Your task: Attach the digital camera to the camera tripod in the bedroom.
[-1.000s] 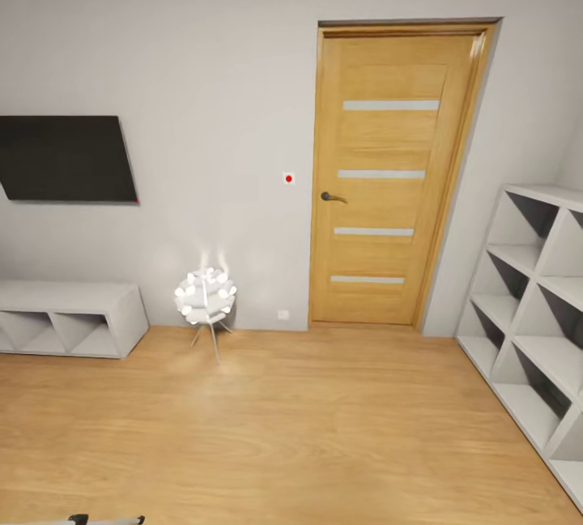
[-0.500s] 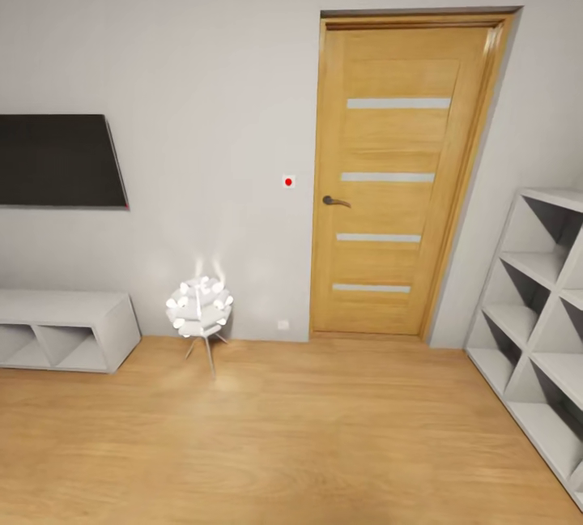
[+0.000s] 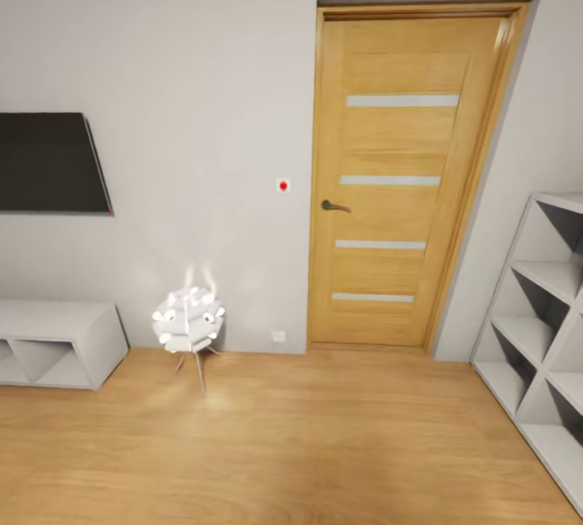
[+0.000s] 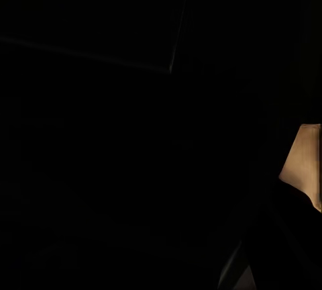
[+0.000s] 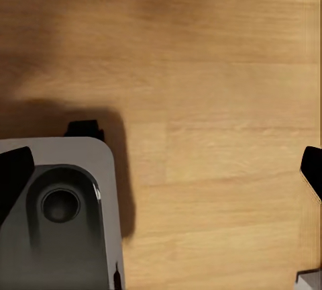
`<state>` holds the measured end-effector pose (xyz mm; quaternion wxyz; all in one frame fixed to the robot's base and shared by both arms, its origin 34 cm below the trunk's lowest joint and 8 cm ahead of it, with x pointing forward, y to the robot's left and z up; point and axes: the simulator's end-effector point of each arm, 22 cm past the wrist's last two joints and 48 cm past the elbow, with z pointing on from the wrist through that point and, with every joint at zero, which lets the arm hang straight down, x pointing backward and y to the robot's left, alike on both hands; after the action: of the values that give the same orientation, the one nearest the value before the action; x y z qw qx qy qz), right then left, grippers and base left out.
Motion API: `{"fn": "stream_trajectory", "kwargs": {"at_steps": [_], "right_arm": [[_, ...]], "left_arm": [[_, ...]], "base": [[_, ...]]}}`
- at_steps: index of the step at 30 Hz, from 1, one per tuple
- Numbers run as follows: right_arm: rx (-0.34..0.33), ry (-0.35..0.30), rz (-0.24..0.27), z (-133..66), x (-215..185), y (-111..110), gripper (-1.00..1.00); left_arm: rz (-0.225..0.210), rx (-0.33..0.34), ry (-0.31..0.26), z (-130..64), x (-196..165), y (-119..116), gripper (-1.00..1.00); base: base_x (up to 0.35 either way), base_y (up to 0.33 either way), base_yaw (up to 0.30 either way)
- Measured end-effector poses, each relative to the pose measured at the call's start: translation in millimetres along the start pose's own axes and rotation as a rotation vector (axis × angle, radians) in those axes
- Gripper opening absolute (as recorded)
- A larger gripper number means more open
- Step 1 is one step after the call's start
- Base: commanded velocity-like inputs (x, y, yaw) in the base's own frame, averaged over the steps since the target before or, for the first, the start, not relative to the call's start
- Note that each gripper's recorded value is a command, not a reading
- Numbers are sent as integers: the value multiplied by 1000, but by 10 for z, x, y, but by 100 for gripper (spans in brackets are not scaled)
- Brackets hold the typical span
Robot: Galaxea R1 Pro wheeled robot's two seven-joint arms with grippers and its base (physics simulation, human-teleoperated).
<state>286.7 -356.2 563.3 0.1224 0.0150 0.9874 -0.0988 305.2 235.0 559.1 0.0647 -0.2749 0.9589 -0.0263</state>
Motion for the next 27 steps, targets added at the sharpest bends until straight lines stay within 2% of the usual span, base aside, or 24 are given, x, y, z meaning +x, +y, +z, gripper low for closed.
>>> {"fn": "stream_trajectory", "kwargs": {"at_steps": [27], "right_arm": [[1, -1, -3, 1, -3, -19, 100]], "left_arm": [[-1, -1, -1, 0, -5, 8, -100]], "base": [[313, -90, 0]]}}
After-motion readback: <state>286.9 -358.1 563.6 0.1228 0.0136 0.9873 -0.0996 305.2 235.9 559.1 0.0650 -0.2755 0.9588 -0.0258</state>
